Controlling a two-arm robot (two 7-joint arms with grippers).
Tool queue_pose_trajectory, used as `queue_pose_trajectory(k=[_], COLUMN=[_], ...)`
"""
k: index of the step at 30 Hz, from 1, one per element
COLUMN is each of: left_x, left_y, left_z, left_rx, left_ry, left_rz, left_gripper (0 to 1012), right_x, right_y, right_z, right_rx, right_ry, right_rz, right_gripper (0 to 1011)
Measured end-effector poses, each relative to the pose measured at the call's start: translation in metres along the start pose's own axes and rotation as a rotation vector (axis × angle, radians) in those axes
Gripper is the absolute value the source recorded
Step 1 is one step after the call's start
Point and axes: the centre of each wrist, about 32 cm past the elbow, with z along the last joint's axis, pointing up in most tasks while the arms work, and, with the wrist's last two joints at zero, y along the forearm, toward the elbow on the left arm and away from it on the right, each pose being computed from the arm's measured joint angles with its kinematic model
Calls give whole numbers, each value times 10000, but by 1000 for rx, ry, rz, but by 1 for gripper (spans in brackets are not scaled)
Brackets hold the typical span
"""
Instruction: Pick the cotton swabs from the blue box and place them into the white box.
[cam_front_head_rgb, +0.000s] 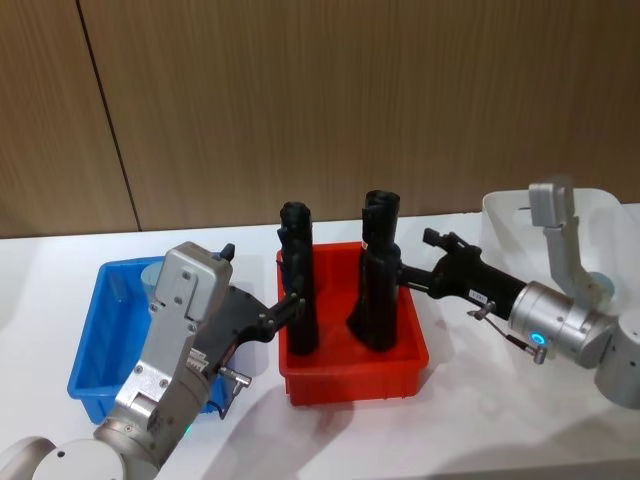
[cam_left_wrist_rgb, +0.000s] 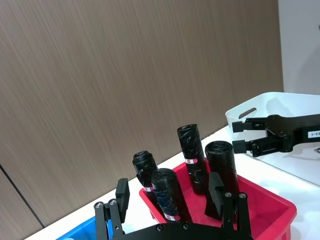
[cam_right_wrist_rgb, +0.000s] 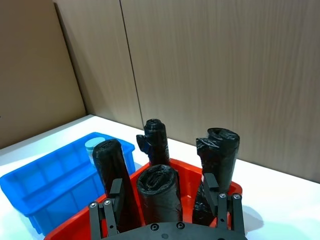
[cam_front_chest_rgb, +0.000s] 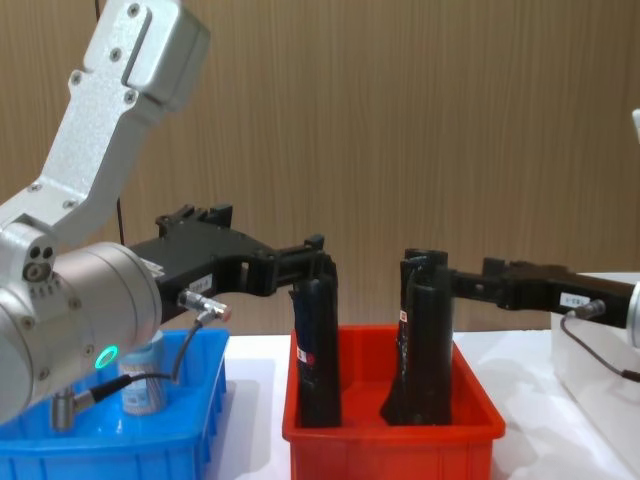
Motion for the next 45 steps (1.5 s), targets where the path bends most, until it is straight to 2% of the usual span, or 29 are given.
queue_pose_trajectory(k=[16,32,45], left_x=[0,0,0], left_y=[0,0,0], left_z=[0,0,0], left_rx=[0,0,0], left_ry=[0,0,0], left_rz=[0,0,0], left_gripper=[1004,1004,1004], right_x=[111,162,207], right_y=[174,254,295], right_z=[-50,-70,-57], right_rx=[-18,-34,-42], right_ry=[16,19,14], right_rz=[59,111,119], right_gripper=[1002,1002,1001])
